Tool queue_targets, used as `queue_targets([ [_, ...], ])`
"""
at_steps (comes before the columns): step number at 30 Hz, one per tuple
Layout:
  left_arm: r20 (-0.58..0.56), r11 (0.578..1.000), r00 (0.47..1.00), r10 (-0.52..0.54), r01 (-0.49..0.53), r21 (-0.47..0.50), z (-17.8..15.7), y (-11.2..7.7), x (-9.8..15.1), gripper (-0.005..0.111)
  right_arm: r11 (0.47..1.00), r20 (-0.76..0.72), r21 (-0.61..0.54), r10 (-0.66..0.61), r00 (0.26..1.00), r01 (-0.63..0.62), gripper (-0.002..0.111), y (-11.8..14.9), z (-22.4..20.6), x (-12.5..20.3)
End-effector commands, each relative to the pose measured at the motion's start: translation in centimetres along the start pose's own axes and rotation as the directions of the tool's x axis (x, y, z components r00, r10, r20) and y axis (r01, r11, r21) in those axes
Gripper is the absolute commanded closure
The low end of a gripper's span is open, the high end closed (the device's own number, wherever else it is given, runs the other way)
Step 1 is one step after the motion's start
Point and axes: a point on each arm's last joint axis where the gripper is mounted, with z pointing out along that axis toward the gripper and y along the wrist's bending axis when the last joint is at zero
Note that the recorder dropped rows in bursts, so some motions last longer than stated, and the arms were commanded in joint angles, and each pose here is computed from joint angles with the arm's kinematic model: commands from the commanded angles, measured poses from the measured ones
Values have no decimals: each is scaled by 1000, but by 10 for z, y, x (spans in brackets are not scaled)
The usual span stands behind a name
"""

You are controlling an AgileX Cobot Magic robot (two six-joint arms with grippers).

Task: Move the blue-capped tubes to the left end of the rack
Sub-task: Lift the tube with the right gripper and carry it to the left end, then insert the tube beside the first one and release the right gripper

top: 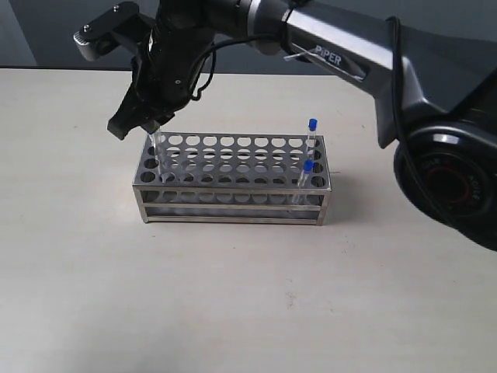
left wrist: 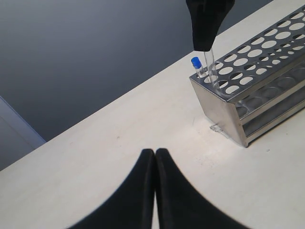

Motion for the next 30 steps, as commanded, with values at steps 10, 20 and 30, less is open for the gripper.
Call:
queue_targets([
  [10, 10, 1000, 1000, -4, 4, 3, 0, 0, -2, 106, 996, 2, -74, 46, 999, -46, 101, 4, 31, 4],
  [20, 10, 1000, 1000, -4, 4, 3, 0, 0, -2, 106, 987, -32, -107, 115, 993, -117, 64, 7, 29, 6],
  [30, 10, 1000, 1000, -4, 4, 3, 0, 0, -2, 106, 991, 22, -71, 111, 994, -109, 64, 7, -14, -5],
])
